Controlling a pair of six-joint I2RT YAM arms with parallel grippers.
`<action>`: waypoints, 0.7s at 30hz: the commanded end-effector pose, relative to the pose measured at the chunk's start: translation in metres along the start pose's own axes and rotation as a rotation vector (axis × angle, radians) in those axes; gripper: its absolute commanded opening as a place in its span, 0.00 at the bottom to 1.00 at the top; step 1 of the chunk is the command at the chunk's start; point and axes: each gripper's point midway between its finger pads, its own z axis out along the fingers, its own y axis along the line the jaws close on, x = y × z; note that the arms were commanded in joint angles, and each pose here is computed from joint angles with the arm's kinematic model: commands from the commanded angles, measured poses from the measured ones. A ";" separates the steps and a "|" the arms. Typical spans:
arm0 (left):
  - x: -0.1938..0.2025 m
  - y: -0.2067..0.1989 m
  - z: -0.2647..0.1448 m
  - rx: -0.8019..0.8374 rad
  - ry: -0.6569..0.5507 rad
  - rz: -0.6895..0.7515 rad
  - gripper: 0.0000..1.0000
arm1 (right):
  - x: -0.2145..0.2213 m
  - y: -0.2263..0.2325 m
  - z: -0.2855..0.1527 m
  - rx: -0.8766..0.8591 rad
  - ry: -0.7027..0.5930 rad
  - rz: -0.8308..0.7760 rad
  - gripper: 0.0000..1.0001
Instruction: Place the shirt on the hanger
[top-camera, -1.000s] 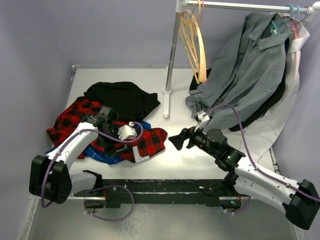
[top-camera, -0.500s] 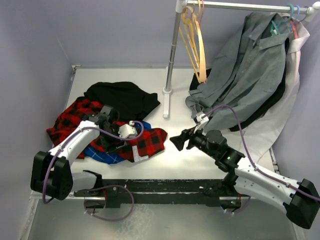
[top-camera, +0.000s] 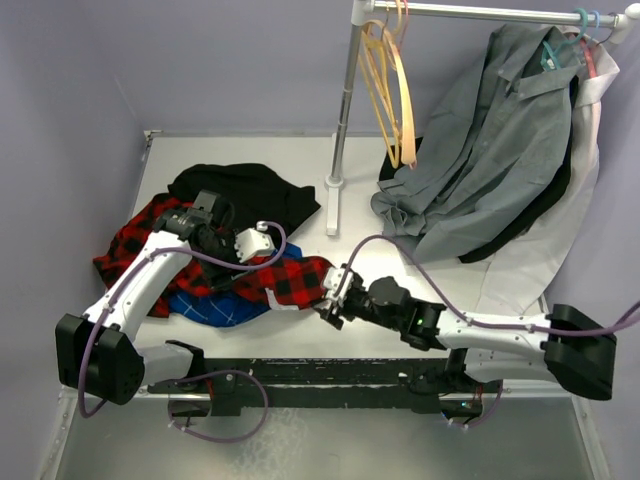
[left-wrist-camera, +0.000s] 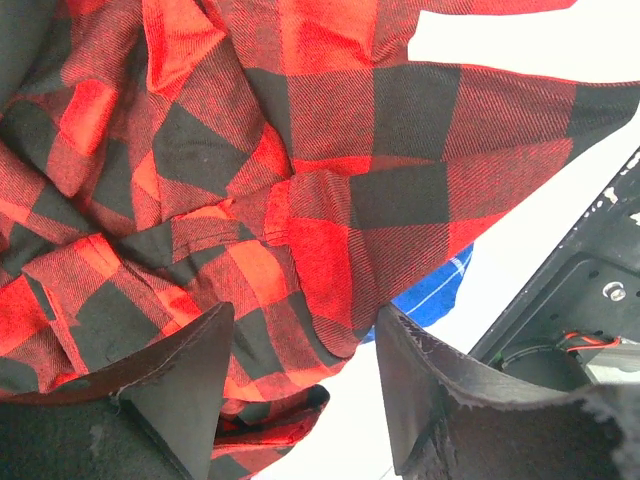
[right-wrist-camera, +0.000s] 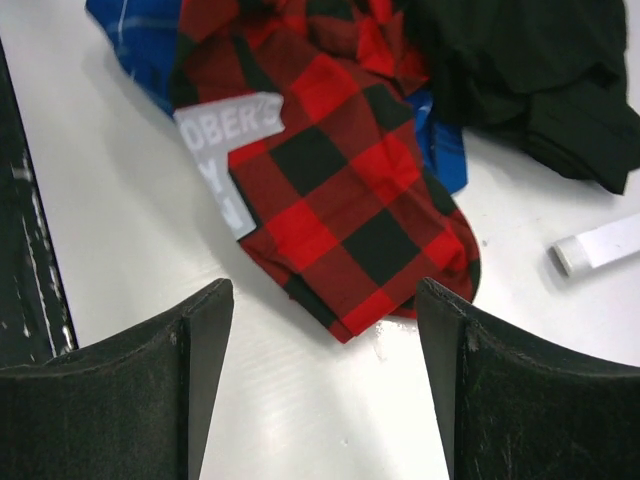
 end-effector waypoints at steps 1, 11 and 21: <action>-0.008 0.003 -0.008 -0.024 -0.030 0.026 0.60 | -0.020 -0.003 0.016 0.022 -0.058 -0.204 0.75; -0.009 0.014 -0.008 -0.067 -0.022 0.026 0.54 | -0.013 0.020 0.030 -0.094 -0.077 -0.217 0.77; -0.011 0.019 -0.006 -0.069 -0.014 0.025 0.53 | 0.014 0.032 0.077 -0.114 -0.046 -0.234 0.74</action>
